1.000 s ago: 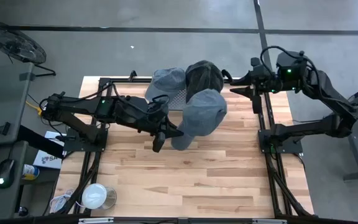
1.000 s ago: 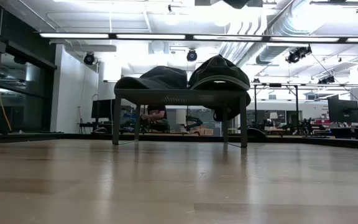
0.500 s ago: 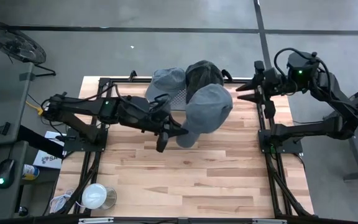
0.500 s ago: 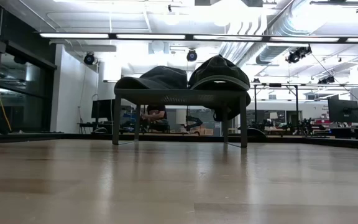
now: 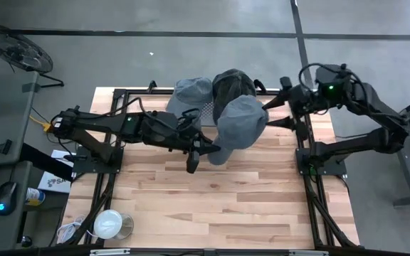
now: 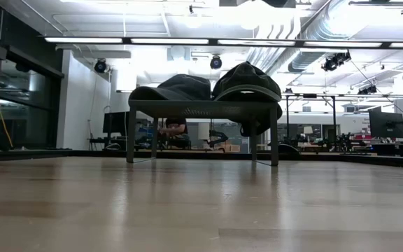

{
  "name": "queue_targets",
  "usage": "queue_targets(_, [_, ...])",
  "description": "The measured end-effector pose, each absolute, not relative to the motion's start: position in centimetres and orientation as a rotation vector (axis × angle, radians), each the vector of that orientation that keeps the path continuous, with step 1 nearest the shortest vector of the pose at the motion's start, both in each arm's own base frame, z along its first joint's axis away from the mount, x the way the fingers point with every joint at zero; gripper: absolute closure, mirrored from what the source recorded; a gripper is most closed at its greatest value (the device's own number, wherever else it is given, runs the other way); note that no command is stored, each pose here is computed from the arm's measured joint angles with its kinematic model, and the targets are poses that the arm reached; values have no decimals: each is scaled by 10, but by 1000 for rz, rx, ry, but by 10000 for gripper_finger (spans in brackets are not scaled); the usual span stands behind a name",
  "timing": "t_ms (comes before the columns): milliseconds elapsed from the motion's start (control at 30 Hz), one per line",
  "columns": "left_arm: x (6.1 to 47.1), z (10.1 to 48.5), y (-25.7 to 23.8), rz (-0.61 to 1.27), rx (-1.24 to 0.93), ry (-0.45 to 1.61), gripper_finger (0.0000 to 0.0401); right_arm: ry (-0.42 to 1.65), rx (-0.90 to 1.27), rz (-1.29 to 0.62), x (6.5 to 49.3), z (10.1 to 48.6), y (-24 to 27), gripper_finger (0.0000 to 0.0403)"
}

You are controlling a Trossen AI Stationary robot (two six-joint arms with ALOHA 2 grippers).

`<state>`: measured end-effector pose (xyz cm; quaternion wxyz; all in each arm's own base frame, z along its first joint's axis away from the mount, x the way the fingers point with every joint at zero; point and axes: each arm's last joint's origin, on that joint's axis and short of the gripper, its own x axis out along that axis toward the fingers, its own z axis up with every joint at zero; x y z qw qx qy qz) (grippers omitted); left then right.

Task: Pick & Place hat
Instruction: Stack the gray cap on top of the gray cap on the shelf

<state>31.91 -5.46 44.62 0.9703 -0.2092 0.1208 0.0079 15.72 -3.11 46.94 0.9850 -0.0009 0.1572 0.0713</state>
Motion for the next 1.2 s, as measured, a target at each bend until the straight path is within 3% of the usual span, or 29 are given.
queue_targets(533, [326, 449, -45, -86, -415, 209, 396, 386, -106, 127, 190, 458, -20, 180])
queue_targets(800, [326, 449, -45, -91, -386, 208, 396, 358, -112, 124, 189, 461, -20, 251])
queue_targets(1200, [328, 450, -28, -57, -328, 191, 396, 339, -116, 123, 187, 463, -20, 392])
